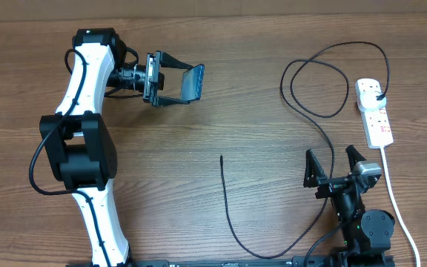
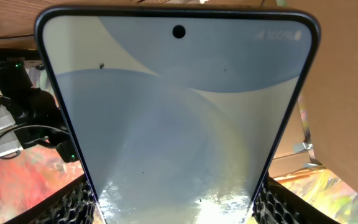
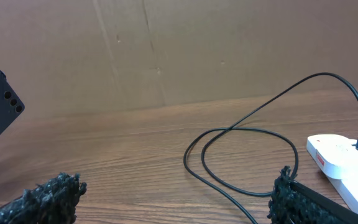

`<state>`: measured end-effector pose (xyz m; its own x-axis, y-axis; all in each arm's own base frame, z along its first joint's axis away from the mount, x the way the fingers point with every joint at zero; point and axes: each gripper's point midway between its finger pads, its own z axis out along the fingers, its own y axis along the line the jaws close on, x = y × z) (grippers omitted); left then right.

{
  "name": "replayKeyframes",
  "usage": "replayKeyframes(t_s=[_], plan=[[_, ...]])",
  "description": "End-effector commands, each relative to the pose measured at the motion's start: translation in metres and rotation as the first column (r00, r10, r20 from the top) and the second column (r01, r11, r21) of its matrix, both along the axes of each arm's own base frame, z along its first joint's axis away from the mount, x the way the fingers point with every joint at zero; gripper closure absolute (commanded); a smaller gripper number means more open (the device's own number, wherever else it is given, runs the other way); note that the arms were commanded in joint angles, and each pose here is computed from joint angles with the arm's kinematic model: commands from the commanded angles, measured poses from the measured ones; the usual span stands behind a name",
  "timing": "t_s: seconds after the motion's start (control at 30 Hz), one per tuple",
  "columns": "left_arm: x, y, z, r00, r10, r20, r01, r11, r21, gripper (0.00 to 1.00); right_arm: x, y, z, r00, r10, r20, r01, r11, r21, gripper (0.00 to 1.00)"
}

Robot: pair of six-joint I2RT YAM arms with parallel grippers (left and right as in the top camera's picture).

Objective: Plug charger to phone and switch on socket
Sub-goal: 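Hold the phone raised upright in the left gripper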

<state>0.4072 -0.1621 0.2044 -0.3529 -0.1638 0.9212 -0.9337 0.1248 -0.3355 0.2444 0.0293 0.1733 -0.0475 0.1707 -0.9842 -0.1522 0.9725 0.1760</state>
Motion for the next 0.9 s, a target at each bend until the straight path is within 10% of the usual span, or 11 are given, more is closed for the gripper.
replayKeyframes(t_s=[0.0,0.87], plan=[[0.0047,-0.0021,0.0156,0.998,0.013,0.054,-0.01,0.999,-0.05,0.96,0.0002,-0.0009,-0.002,1.0,-0.008,0.003,0.008,1.0,0.0,0.0],[0.0043,-0.002,0.0156,0.996,0.007,0.084,-0.003,0.999,-0.051,0.96,0.0002,-0.0009,-0.002,1.0,-0.008,0.003,0.008,1.0,0.0,0.0]])
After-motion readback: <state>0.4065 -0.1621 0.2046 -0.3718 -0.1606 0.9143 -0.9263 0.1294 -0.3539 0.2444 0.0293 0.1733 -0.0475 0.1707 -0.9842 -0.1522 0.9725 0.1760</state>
